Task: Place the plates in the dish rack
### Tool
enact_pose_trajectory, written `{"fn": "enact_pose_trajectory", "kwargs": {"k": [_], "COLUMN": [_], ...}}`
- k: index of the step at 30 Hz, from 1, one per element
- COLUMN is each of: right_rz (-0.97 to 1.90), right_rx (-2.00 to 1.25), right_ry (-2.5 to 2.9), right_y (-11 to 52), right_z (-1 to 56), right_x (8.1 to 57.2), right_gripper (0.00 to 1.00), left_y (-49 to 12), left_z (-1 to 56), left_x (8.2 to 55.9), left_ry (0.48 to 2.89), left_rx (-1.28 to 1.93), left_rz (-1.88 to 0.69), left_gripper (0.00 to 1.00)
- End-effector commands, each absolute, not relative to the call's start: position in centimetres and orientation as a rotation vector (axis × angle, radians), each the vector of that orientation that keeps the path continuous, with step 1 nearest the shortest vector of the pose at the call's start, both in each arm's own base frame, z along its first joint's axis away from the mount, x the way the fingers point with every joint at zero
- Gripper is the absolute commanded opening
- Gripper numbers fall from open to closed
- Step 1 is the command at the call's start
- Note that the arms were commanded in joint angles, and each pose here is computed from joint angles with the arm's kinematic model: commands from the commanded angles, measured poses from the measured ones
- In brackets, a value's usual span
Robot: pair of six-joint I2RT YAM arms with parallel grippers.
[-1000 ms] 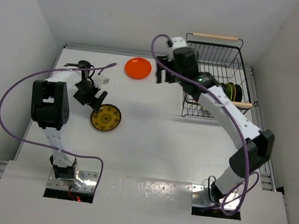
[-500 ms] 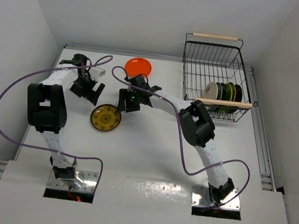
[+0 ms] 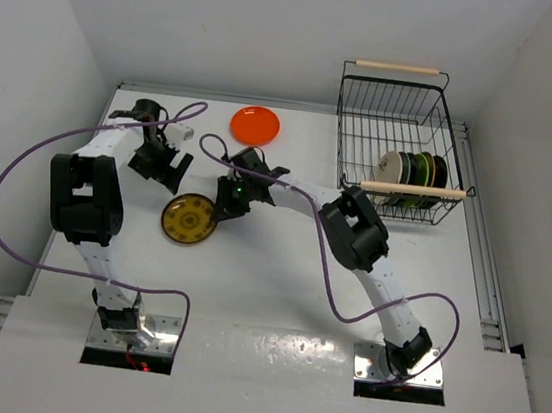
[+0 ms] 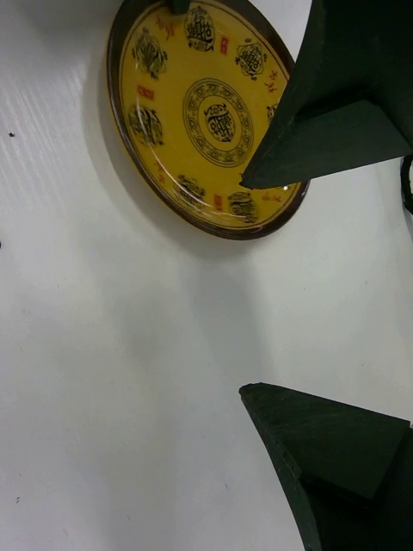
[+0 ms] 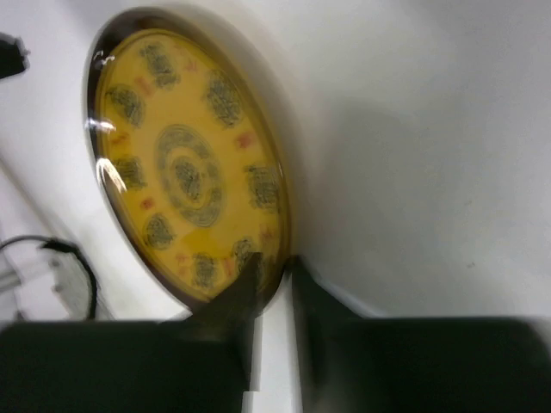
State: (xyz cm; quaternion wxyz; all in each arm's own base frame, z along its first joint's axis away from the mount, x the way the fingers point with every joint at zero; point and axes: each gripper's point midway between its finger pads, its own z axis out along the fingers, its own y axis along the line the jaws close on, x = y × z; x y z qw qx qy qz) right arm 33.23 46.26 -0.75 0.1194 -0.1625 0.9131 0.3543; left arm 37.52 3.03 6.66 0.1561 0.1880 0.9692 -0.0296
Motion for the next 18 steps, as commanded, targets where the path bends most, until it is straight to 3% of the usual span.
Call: {"fn": "enact_pose_trajectory", "kwargs": {"k": [1, 2, 5, 10, 13, 14, 18], "right_rz": [0.990, 0.992, 0.978, 0.764, 0.505, 0.289, -0.180], "right_rx": [-0.470, -0.469, -0.483, -0.500, -0.442, -0.426, -0.261], "right_ry": [2.716, 2.720, 2.677, 2.369, 2.124, 2.055, 1.922], "right_y": [46.1, 46.0, 45.7, 43.4, 38.1, 34.5, 22.3], "right_z": [-3.1, -3.2, -1.3, 10.9, 22.7, 25.6, 33.7], "right_x": [33.0, 33.0, 33.7, 39.1, 42.9, 44.8, 46.6], "right_gripper": [0.08, 0.00, 0.00, 0.00, 0.00, 0.00, 0.00], "left_y": [3.3, 3.3, 3.3, 4.0, 4.9, 4.9, 5.0], "left_z": [8.7, 8.4, 8.8, 10.3, 12.0, 12.3, 13.2], "left_x": [38.3, 38.1, 38.1, 38.8, 39.9, 40.1, 40.9], "left_ry": [2.717, 2.726, 2.717, 2.685, 2.640, 2.633, 2.603], "left_rx": [0.501, 0.502, 0.501, 0.490, 0.422, 0.407, 0.391], "left_rz": [-0.066, -0.069, -0.066, 0.002, 0.022, 0.023, 0.031], "left_gripper": [1.00, 1.00, 1.00, 1.00, 1.00, 1.00, 1.00]}}
